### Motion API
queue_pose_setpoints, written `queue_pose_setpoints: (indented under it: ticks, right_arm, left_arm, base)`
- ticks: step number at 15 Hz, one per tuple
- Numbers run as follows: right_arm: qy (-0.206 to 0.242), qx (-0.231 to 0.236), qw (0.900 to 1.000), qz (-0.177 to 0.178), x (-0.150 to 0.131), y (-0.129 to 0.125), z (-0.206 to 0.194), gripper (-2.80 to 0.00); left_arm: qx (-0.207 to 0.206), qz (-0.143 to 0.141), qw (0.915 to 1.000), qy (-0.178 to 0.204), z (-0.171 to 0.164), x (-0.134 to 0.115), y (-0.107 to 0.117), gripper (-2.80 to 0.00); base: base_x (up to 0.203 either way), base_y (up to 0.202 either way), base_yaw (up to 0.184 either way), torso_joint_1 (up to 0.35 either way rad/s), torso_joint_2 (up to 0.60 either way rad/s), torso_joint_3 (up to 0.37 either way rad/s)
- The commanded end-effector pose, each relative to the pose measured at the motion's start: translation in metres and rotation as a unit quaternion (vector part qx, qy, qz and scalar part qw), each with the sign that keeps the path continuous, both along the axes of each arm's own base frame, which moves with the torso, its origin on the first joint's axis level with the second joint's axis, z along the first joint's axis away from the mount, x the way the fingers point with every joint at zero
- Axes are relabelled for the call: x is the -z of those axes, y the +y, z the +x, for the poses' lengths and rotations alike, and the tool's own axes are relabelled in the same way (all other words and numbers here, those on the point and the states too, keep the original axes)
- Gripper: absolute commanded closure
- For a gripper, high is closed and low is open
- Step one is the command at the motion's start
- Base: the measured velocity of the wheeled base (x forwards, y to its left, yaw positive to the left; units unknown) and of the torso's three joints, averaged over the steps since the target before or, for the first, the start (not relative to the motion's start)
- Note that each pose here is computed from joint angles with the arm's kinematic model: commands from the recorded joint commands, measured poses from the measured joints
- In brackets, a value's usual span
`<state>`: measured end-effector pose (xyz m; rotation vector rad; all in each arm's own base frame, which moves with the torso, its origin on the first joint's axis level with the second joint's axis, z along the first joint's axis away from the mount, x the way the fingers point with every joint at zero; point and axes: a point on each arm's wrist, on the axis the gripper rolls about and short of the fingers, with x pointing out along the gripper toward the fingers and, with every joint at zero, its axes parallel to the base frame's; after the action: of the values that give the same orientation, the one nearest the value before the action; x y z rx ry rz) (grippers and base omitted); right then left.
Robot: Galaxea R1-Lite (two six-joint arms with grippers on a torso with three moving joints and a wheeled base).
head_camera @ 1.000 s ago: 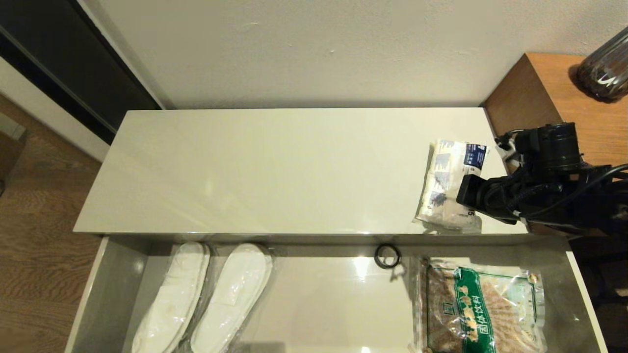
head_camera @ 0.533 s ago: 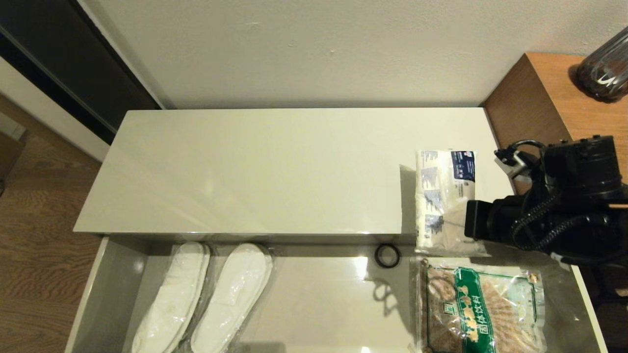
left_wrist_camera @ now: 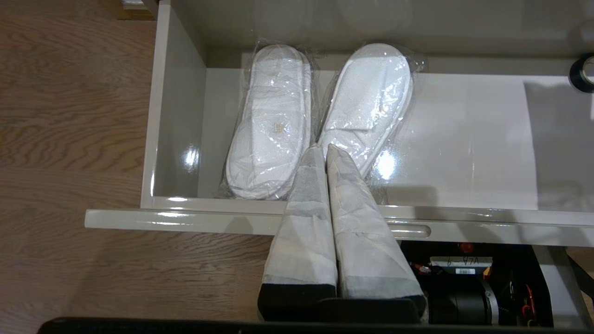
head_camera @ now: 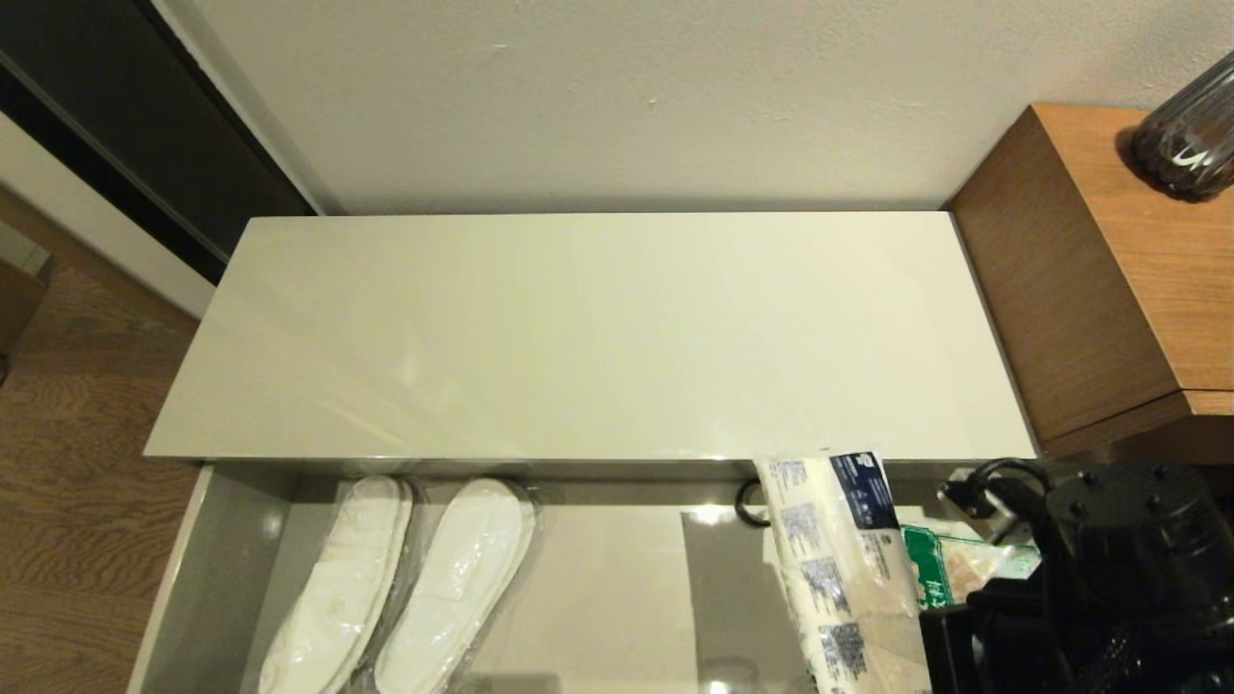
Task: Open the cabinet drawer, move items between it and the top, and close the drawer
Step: Put the tissue in the drawer
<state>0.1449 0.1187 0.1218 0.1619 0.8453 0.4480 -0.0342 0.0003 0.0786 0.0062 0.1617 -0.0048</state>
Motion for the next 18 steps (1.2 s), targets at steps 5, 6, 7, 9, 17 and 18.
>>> queue_pose_setpoints:
  ticks: [5, 6, 7, 9, 17, 18]
  right_arm:
    - [0.080, -0.020, 0.996, -0.023, 0.060, 0.010, -0.009, 0.00]
    - [0.086, -0.019, 0.996, -0.027, 0.067, 0.012, -0.007, 0.00]
    - [0.090, -0.020, 0.995, -0.030, 0.073, 0.013, -0.006, 0.00]
    - [0.101, -0.021, 0.994, -0.041, 0.083, 0.017, -0.004, 0.00]
    - [0.031, 0.038, 0.998, -0.040, 0.120, 0.038, 0.036, 0.00]
    - [0.000, 0.059, 0.997, -0.043, 0.123, 0.039, 0.040, 0.00]
  left_arm:
    - [0.000, 0.000, 1.0000, 0.000, 0.000, 0.000, 0.000, 0.00]
    - [0.000, 0.000, 1.0000, 0.000, 0.000, 0.000, 0.000, 0.00]
    - [-0.001, 0.000, 1.0000, 0.000, 0.000, 0.000, 0.000, 0.00]
    - [0.000, 0.000, 1.0000, 0.000, 0.000, 0.000, 0.000, 0.00]
    - [-0.001, 0.000, 1.0000, 0.000, 0.000, 0.000, 0.000, 0.00]
    - [0.000, 0.000, 1.0000, 0.000, 0.000, 0.000, 0.000, 0.00]
  base:
    - [0.000, 0.000, 0.000, 0.000, 0.00, 0.000]
    - [0.000, 0.000, 0.000, 0.000, 0.00, 0.000]
    - [0.000, 0.000, 0.000, 0.000, 0.00, 0.000]
    - [0.000, 0.000, 0.000, 0.000, 0.00, 0.000]
    - [0.000, 0.000, 0.000, 0.000, 0.00, 0.000]
    - [0.000, 0.000, 0.000, 0.000, 0.00, 0.000]
